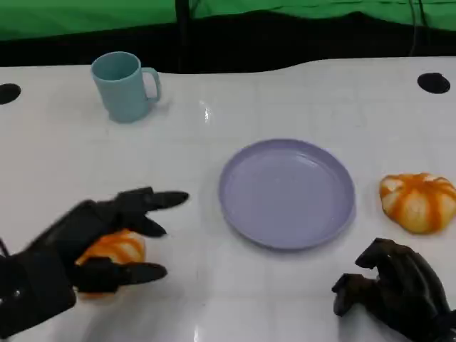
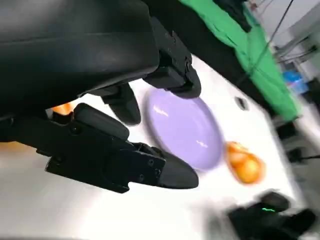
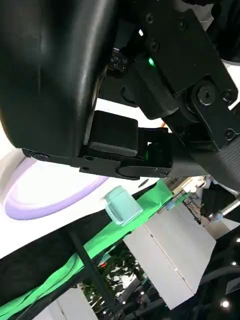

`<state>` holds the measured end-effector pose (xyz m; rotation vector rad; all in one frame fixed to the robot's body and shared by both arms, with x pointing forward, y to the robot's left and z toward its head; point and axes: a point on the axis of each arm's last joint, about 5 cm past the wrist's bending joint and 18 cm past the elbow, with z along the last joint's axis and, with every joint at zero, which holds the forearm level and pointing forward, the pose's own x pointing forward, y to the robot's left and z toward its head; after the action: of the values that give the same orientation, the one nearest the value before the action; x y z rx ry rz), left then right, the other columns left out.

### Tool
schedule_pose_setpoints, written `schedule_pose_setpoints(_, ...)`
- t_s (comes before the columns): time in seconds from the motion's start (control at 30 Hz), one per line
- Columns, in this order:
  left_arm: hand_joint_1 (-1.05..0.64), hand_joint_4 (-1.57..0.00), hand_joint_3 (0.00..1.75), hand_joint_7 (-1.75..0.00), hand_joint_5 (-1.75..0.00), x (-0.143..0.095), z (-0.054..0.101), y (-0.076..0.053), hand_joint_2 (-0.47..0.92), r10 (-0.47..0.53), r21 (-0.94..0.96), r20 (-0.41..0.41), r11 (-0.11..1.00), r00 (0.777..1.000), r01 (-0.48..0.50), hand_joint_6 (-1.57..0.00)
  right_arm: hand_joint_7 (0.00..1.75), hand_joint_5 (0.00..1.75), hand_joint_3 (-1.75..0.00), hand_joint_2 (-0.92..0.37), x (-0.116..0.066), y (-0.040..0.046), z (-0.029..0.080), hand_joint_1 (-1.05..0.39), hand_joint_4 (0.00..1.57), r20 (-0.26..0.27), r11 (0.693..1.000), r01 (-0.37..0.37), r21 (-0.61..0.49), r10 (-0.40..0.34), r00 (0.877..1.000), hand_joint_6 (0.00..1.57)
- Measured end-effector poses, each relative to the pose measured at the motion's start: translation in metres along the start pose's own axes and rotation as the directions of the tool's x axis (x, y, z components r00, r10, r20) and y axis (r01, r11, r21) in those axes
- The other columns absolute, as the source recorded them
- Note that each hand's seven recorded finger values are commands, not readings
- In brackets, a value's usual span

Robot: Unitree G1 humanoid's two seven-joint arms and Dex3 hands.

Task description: Grasp the bread from the table and place it into the plate.

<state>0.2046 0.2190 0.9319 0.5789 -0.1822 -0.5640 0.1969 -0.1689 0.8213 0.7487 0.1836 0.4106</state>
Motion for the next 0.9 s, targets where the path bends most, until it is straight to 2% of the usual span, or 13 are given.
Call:
schedule_pose_setpoints(0.03,-0.81,-0.19,0.14,-0.01,-0.49,-0.001,0.005,0.003,0.92,-0.007,0.075,-0.026,0.997,1.0,0.008,-0.28,0.37,0.72,0.0,-0.71,0.0,0.0003,0.0,-1.03,1.57,0.0,1.0,-0.001,0.0,0.001,1.0,1.57)
schedule_pose_setpoints(0.13,-0.81,-0.29,0.12,-0.01,-0.35,-0.005,0.017,0.009,0.92,-0.013,0.293,-0.107,0.955,0.994,0.044,-0.3,0.36,0.71,0.0,-0.71,0.001,0.0007,0.0,-1.02,1.57,0.0,1.0,-0.002,0.002,0.002,1.0,1.57)
schedule_pose_setpoints(0.23,-0.8,-0.34,0.1,-0.01,-0.29,-0.008,0.026,0.009,0.92,0.019,0.435,-0.149,0.899,0.989,0.048,-0.31,0.35,0.7,0.0,-0.7,0.001,0.0007,-0.001,-1.02,1.57,-0.001,1.0,-0.003,0.003,0.003,1.0,1.57)
schedule_pose_setpoints(0.4,-0.77,-0.37,0.08,0.0,-0.21,-0.011,0.04,0.003,0.92,0.075,0.603,-0.202,0.795,0.976,0.064,-0.26,0.33,0.69,0.0,-0.7,0.0,0.0005,-0.001,-1.01,1.57,-0.002,1.0,-0.003,0.004,0.003,1.0,1.57)
schedule_pose_setpoints(0.5,-0.76,-0.35,0.07,0.0,-0.17,-0.011,0.045,0.002,0.92,0.102,0.65,-0.223,0.757,0.969,0.069,-0.24,0.33,0.7,0.0,-0.7,0.0,0.0005,-0.001,-1.03,1.57,-0.002,1.0,-0.003,0.005,0.003,1.0,1.57)
schedule_pose_setpoints(0.67,-0.74,-0.35,0.04,0.0,-0.13,-0.01,0.056,-0.004,0.9,0.153,0.736,-0.309,0.664,0.939,0.134,-0.23,0.31,0.69,-0.01,-0.71,0.0,0.0005,-0.001,-1.01,1.57,-0.003,1.0,-0.011,0.005,0.011,1.0,1.57)
schedule_pose_setpoints(0.77,-0.72,-0.37,0.01,-0.01,-0.11,-0.007,0.057,-0.008,0.87,0.156,0.749,-0.351,0.639,0.923,0.177,-0.24,0.32,0.7,-0.01,-0.71,0.0,0.0002,-0.001,-1.02,1.57,-0.004,1.0,-0.013,0.006,0.013,1.0,1.57)
schedule_pose_setpoints(0.9,-0.72,-0.39,0.0,0.0,-0.09,-0.001,0.054,-0.01,0.85,0.144,0.752,-0.38,0.624,0.914,0.215,-0.24,0.33,0.7,-0.01,-0.71,0.0,0.0,-0.001,-1.01,1.57,-0.005,1.0,-0.015,0.005,0.015,1.0,1.57)
